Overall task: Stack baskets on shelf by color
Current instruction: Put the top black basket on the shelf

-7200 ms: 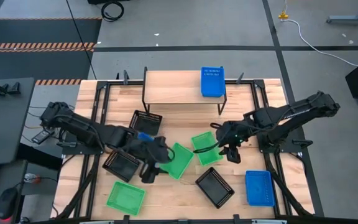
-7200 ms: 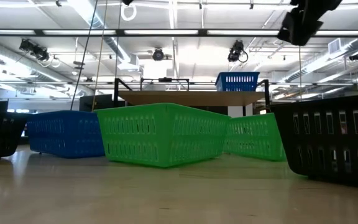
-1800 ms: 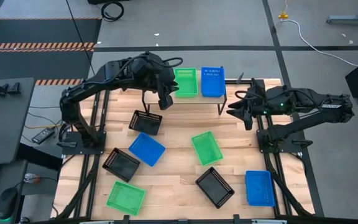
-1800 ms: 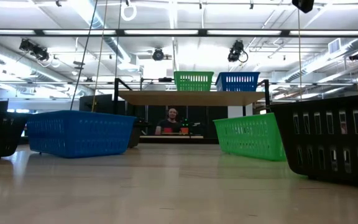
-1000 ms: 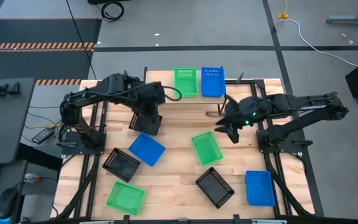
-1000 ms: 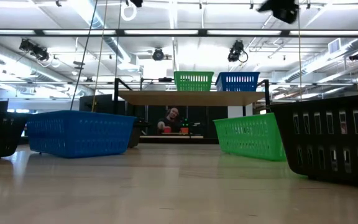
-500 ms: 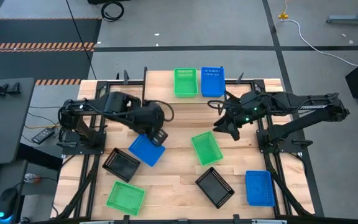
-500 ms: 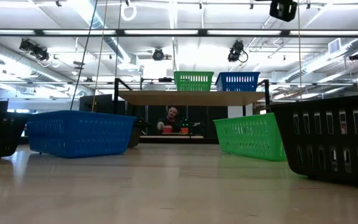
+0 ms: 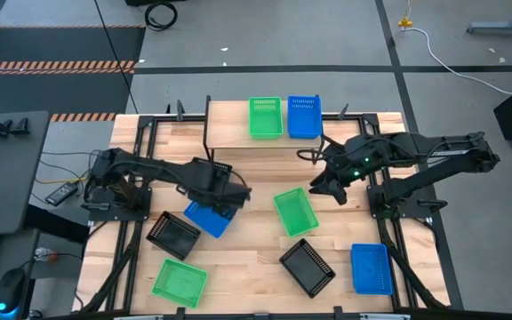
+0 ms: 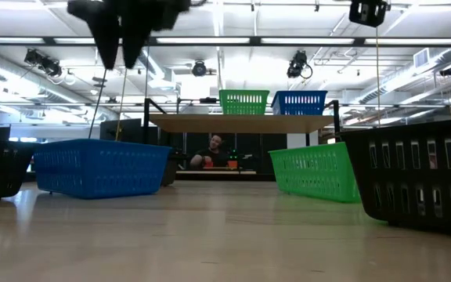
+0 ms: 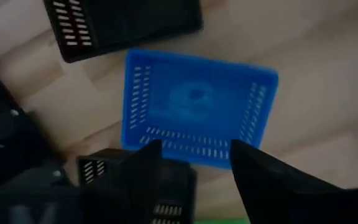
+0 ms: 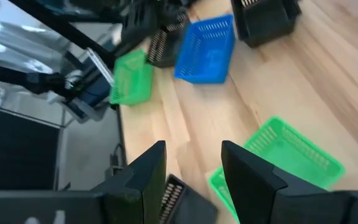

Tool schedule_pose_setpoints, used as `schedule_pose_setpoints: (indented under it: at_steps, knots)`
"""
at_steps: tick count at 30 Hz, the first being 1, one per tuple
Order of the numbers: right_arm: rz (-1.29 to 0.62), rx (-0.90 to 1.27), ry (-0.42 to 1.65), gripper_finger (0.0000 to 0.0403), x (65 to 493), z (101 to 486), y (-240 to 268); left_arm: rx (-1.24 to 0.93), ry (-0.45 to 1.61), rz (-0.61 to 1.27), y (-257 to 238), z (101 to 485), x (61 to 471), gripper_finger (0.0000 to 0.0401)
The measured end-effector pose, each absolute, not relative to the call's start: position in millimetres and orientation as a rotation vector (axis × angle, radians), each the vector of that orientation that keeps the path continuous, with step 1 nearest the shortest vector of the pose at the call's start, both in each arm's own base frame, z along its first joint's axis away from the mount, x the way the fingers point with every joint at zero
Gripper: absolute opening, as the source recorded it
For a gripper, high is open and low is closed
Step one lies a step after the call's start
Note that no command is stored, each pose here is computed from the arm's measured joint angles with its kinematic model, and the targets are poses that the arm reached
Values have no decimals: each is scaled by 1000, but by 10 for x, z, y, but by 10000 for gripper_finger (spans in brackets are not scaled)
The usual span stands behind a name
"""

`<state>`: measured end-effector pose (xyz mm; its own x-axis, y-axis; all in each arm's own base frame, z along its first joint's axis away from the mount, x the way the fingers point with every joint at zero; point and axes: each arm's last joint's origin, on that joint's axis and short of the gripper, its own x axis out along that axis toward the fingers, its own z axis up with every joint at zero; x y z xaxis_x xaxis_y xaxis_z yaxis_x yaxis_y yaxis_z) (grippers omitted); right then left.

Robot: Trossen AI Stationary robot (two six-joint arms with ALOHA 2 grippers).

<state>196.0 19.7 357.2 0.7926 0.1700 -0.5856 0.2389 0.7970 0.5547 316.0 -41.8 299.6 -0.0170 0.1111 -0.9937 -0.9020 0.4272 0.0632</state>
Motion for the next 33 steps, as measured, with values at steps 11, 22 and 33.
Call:
schedule_pose_setpoints:
  at_steps: [11, 22, 33]
  knots:
    - [-61, 641, 691, 162, 1945, 3548, 175, -836, 1144, 976, 218, 2806, 3485, 210]
    - [-130, 633, 735, 162, 1910, 3500, 129, -832, 1264, 1041, 554, 2250, 3738, 214]
    - [-164, 638, 760, 162, 1888, 3476, 118, -695, 1370, 1070, 597, 2010, 3718, 213]
